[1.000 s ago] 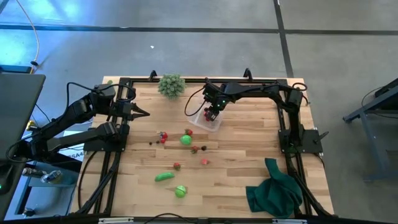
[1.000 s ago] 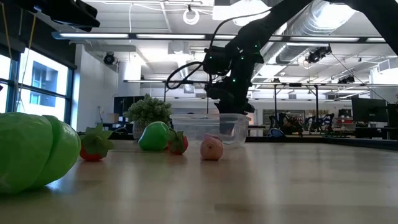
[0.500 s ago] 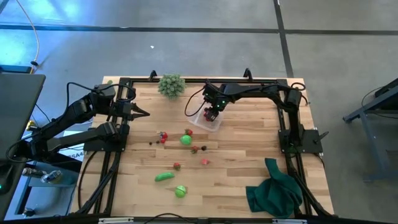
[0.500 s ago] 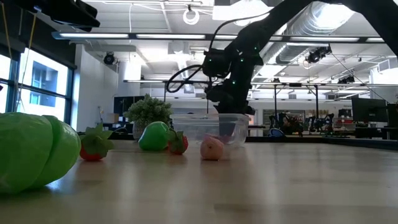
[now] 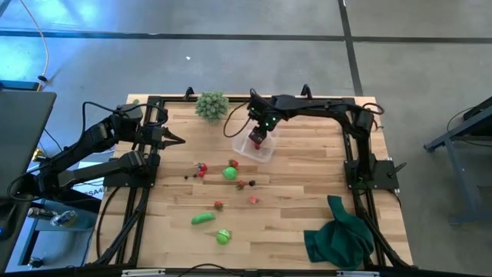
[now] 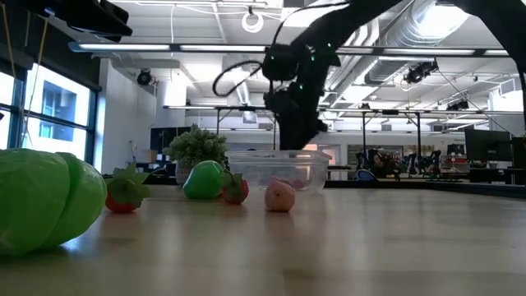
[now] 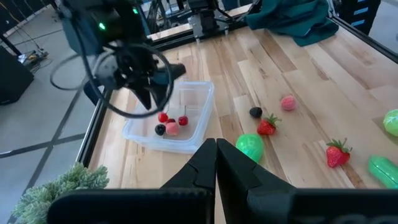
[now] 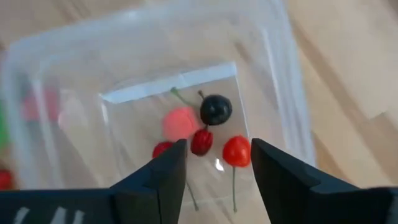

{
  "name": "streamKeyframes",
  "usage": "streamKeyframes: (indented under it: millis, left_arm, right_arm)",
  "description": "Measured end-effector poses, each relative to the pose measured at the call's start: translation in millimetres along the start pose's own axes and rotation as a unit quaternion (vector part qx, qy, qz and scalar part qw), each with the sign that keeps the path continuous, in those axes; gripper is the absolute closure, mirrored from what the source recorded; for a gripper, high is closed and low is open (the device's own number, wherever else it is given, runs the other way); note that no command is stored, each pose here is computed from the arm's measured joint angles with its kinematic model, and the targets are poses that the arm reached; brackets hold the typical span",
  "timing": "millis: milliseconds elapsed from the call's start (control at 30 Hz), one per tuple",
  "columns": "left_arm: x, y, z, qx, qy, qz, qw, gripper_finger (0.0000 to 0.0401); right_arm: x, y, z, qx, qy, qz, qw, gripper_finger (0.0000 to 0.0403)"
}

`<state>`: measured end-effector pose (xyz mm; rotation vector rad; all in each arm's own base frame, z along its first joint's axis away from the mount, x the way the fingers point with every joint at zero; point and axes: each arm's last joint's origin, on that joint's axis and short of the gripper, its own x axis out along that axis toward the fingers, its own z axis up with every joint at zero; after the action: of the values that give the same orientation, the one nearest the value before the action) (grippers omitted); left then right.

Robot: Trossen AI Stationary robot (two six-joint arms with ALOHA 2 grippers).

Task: Pick and placing Produce into tupperware
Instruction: Put the peach into the transparent container

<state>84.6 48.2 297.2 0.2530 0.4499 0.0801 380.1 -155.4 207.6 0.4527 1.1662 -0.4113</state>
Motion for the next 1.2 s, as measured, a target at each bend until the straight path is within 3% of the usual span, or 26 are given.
streamKeyframes:
  millis: [133, 367, 533, 667, 833, 1000, 1200]
  left_arm:
    - [0.0, 0.0, 0.0, 0.0, 0.0, 0.0, 1.0, 0.0398]
    - [0.0, 0.0, 0.0, 0.0, 0.0, 0.0, 1.0, 0.0398]
    - [0.0, 0.0, 0.0, 0.0, 0.0, 0.0, 1.0, 0.0398]
    - [0.1, 0.1, 0.0, 0.0, 0.0, 0.0, 1.0, 0.0398]
    - [0.0, 0.0, 0.0, 0.0, 0.0, 0.0, 1.0, 0.0398]
    - [0.0, 0.0, 0.0, 0.0, 0.0, 0.0, 1.0, 0.0398]
    - [0.0, 0.0, 0.0, 0.0, 0.0, 0.0, 1.0, 0.0398]
  right_arm:
    - [-30.0, 7.7, 14.0, -0.006, -0.006, 0.004, 1.0, 0.0235]
    - [-108.0, 49.6, 18.4, -0.088, -0.086, 0.016, 0.992, 0.0235]
    - [-159.8, 83.0, -8.4, -0.13, -0.15, -0.009, 0.98, 0.0235]
    - [-182.7, 107.0, -44.8, -0.168, -0.162, 0.003, 0.972, 0.0235]
    - [-174.1, 129.3, -97.1, -0.177, -0.159, 0.048, 0.97, 0.0236]
    - [-127.1, 147.1, -143.6, -0.17, -0.142, 0.115, 0.968, 0.0236]
    - [-77.5, 160.4, -176.5, -0.219, -0.151, 0.172, 0.948, 0.0236]
